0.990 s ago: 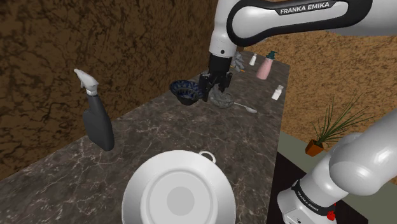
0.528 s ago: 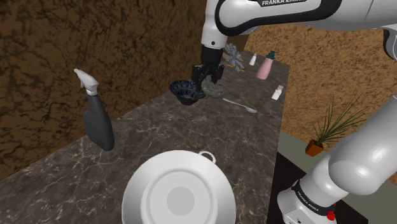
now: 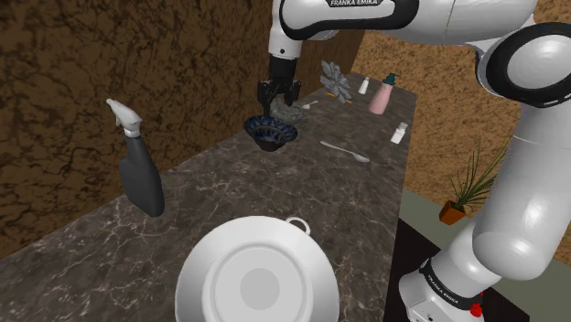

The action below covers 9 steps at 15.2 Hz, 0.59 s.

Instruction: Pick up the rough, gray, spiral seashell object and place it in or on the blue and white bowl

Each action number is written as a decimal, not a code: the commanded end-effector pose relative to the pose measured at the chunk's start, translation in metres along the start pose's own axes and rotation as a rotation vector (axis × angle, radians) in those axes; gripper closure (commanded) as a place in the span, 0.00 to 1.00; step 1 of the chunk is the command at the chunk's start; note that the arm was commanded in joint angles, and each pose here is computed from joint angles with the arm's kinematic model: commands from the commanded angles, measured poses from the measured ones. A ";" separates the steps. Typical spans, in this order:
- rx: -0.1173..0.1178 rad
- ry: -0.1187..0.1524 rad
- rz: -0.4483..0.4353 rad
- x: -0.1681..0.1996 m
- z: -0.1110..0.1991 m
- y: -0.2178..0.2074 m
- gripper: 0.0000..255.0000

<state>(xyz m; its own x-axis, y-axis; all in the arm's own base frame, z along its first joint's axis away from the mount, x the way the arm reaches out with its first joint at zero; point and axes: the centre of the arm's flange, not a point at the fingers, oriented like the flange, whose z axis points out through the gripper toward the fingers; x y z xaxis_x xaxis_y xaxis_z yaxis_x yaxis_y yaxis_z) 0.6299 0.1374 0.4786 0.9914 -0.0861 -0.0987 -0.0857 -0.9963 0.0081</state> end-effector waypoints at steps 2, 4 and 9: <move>0.000 0.001 0.001 0.041 -0.001 0.002 1.00; 0.000 0.001 0.001 0.057 0.004 0.004 1.00; 0.000 0.001 0.001 0.060 0.030 0.003 1.00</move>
<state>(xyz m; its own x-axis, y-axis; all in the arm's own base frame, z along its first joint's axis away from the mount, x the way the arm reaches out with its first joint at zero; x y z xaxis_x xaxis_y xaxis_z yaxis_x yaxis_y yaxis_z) 0.6862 0.1301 0.4483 0.9913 -0.0869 -0.0990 -0.0865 -0.9962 0.0083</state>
